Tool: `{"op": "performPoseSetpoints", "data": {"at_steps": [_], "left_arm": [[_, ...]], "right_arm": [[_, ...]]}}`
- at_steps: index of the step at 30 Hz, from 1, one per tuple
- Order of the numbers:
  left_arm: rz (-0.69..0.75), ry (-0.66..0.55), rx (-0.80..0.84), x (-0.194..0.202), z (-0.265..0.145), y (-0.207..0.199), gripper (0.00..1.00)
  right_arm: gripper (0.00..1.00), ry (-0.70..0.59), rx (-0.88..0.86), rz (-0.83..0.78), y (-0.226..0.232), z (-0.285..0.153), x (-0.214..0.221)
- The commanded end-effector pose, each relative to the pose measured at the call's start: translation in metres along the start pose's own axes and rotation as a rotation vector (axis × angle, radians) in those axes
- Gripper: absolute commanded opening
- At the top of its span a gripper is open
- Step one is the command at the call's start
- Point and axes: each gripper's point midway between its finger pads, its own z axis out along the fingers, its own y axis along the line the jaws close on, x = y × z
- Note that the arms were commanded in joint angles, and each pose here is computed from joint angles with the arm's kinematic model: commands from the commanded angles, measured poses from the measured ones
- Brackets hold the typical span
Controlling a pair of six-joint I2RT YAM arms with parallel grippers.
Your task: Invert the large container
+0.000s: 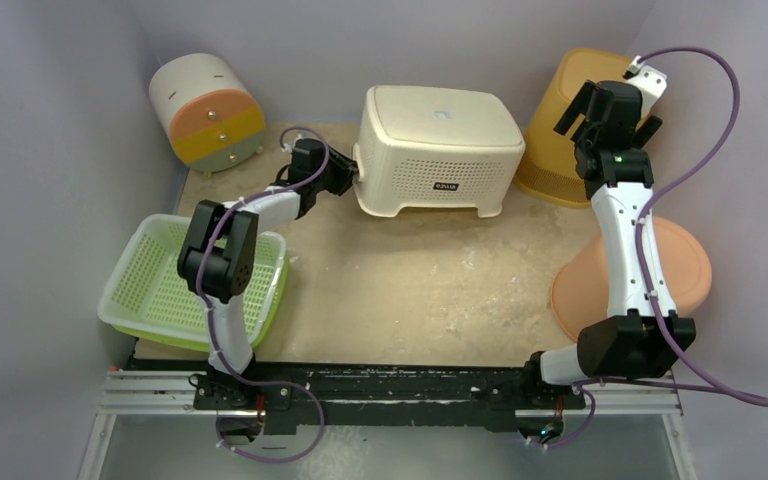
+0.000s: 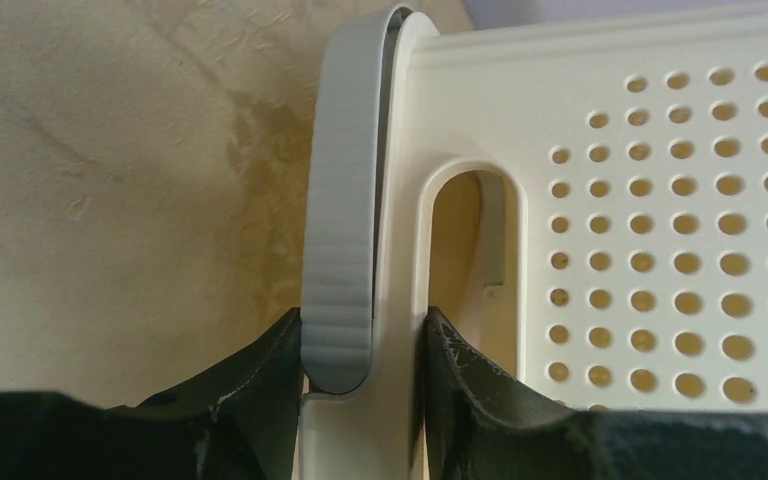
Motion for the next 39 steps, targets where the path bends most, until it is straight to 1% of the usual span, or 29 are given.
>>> {"op": "performPoseSetpoints", "data": {"at_steps": [1, 6, 11, 13, 15, 17, 22, 27, 29, 32, 35, 39], "left_arm": [[0.152, 0.076, -0.182, 0.016, 0.003, 0.052, 0.32], [0.189, 0.091, -0.236, 0.018, 0.009, 0.068, 0.32], [0.194, 0.093, -0.269, 0.019, 0.01, 0.082, 0.36], [0.185, 0.08, -0.269, 0.015, 0.007, 0.083, 0.37], [0.18, 0.068, -0.267, 0.01, 0.005, 0.082, 0.43], [0.176, 0.054, -0.27, 0.004, 0.001, 0.083, 0.45], [0.16, 0.022, -0.283, -0.016, -0.008, 0.09, 0.48], [0.128, 0.01, -0.292, -0.028, -0.015, 0.103, 0.5], [0.117, 0.007, -0.287, -0.031, -0.018, 0.107, 0.52], [0.057, -0.017, -0.162, -0.037, -0.022, 0.087, 0.54], [0.042, -0.042, -0.082, -0.043, -0.024, 0.065, 0.55], [-0.016, -0.109, 0.119, -0.058, -0.033, 0.016, 0.55]], "right_arm": [[1.0, -0.052, -0.018, 0.032, 0.0, -0.007, -0.015], [1.0, -0.05, -0.016, 0.03, -0.001, -0.007, -0.014], [1.0, -0.045, -0.015, 0.026, -0.002, -0.007, -0.01], [1.0, -0.046, -0.014, 0.025, -0.002, -0.007, -0.01], [1.0, -0.045, -0.013, 0.023, -0.002, -0.007, -0.009], [1.0, -0.041, -0.014, 0.019, -0.002, -0.006, -0.008], [1.0, -0.041, -0.016, 0.017, -0.001, -0.005, -0.008], [1.0, -0.036, -0.014, 0.011, -0.001, -0.003, -0.005], [1.0, -0.034, -0.015, 0.009, -0.001, -0.003, -0.005], [1.0, -0.034, -0.013, 0.006, -0.001, -0.002, -0.004], [1.0, -0.032, -0.015, 0.005, -0.001, -0.002, -0.004], [1.0, -0.026, -0.02, 0.003, 0.001, -0.001, -0.004]]}}
